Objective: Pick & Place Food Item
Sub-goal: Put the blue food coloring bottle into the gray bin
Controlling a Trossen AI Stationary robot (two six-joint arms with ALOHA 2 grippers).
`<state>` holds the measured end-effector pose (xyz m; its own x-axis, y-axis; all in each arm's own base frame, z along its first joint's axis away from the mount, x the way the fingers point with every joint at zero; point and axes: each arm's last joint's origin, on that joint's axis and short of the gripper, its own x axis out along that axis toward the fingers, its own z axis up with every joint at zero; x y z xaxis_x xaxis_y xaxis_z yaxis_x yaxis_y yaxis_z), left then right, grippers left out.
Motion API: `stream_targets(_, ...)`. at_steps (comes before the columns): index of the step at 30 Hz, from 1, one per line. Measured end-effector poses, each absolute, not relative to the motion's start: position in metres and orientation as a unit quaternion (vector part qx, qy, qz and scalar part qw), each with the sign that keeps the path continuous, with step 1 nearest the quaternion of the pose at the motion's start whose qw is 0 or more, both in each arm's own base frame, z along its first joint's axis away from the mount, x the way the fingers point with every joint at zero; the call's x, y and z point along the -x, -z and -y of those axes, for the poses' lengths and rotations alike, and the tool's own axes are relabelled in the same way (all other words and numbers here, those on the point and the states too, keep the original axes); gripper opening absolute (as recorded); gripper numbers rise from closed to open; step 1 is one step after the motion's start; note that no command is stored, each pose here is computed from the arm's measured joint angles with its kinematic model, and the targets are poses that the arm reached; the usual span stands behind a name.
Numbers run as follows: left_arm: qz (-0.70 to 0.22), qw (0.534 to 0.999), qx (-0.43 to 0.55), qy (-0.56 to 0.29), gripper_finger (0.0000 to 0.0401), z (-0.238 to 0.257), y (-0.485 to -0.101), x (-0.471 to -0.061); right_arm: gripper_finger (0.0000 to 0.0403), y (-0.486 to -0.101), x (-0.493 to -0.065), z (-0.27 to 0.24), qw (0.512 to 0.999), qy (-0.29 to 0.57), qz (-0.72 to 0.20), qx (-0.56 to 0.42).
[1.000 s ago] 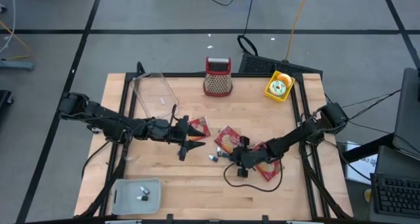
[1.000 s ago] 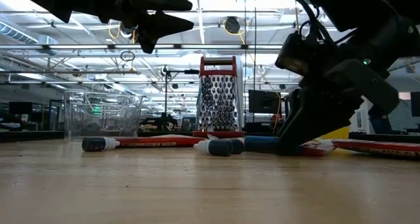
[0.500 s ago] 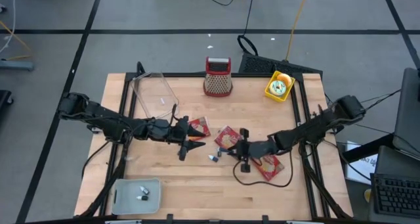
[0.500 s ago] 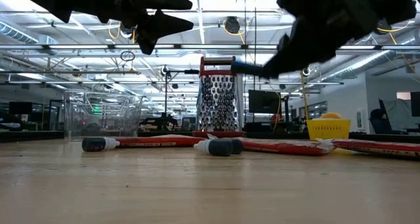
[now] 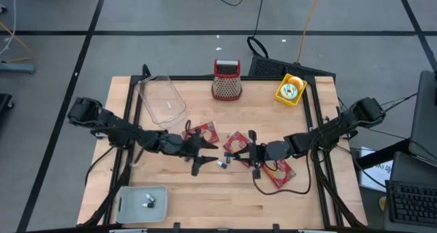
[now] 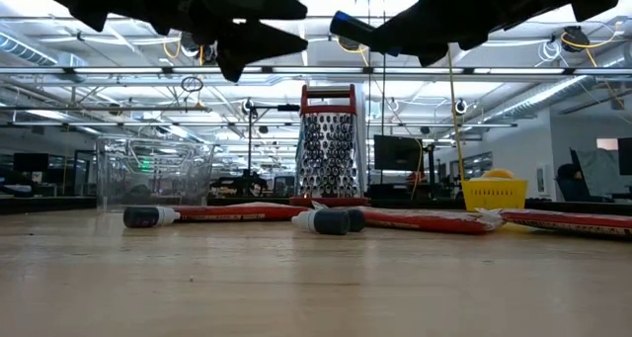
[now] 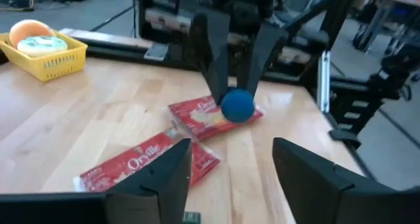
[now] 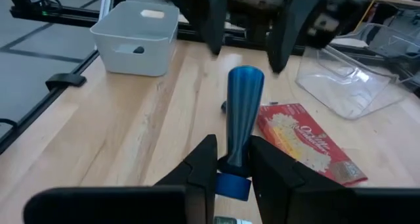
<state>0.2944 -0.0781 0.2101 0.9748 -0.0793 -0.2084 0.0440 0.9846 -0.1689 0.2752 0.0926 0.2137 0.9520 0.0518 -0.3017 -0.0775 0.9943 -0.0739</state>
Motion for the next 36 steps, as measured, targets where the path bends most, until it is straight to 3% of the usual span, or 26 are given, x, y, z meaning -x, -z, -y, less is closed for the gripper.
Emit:
stream_targets(10,-0.105,0.993,0.03,0.034,0.0263,0.083,-0.21,-0.317,0.0061,-0.214,-0.275,-0.093,0.987,-0.033,-0.149,0.041)
stream_targets(36,-0.059,0.997,0.031,0.035,0.0234,0.081,-0.198,-0.336,0.0061,-0.214,-0.275,-0.093,0.987,-0.033,-0.152,0.039)
